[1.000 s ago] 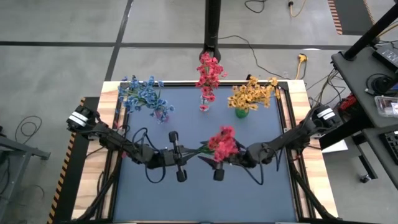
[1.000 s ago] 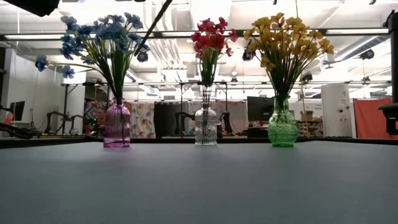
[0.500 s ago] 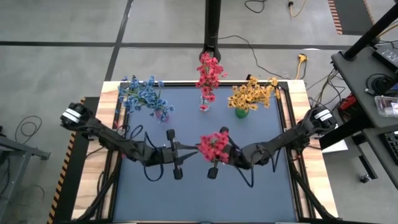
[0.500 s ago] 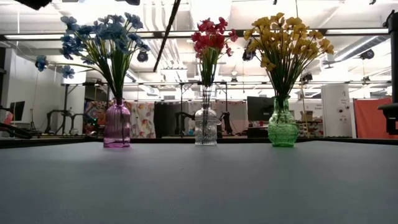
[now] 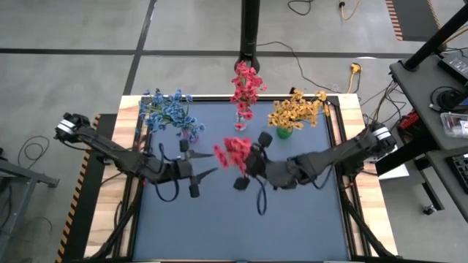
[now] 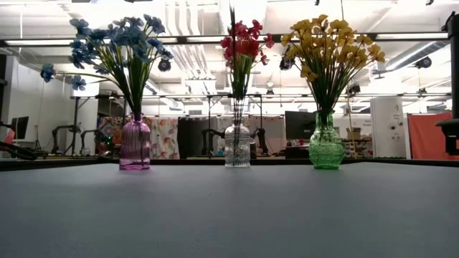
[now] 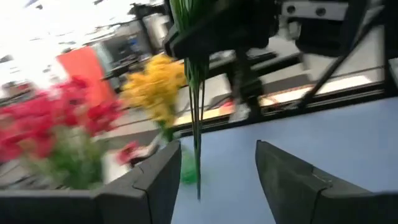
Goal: Sort flowers into vase by color
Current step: Put the red flower into the transparent vase
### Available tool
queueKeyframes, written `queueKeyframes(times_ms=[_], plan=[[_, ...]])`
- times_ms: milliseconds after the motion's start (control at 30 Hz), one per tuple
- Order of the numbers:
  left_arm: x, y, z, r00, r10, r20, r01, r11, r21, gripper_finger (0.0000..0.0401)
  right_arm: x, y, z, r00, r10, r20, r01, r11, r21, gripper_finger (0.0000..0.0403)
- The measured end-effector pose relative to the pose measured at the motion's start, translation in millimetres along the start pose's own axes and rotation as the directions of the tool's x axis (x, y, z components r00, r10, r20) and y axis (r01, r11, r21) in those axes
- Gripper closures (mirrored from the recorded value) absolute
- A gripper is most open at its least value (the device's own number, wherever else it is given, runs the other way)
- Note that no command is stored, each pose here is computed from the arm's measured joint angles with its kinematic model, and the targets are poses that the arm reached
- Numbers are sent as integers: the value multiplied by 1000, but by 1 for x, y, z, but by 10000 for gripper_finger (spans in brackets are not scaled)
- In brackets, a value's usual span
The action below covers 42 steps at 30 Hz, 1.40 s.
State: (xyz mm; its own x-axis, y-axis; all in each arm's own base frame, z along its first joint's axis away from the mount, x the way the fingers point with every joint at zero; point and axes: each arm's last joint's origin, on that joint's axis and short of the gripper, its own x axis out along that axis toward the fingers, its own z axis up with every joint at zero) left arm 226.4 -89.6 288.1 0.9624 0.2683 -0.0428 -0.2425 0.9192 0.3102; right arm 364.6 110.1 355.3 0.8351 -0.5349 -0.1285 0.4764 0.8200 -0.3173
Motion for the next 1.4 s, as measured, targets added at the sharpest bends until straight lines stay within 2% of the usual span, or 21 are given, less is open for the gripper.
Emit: queueKeyframes(times_ms=[167,333,500,667,933,1400], plan=[[-9,12,-1,988,136,-72,-134,990,33,216,27,-43,5,1000,-5,-27,5,1000,16,381],[-11,13,-5,981,157,-111,-150,986,70,217,56,-86,-6,994,106,-28,-104,992,77,381],[-11,14,-6,973,195,-123,-180,976,125,217,78,-111,-11,998,64,5,-64,997,35,381],[-16,22,2,972,214,-100,-198,969,149,217,86,-129,-9,999,7,48,-8,999,33,381],[-26,34,9,972,221,-78,-207,965,158,217,100,-157,-21,997,-72,5,71,996,62,381],[-27,34,6,972,217,-95,-198,965,172,217,112,-162,-50,996,-86,-16,87,991,105,381]])
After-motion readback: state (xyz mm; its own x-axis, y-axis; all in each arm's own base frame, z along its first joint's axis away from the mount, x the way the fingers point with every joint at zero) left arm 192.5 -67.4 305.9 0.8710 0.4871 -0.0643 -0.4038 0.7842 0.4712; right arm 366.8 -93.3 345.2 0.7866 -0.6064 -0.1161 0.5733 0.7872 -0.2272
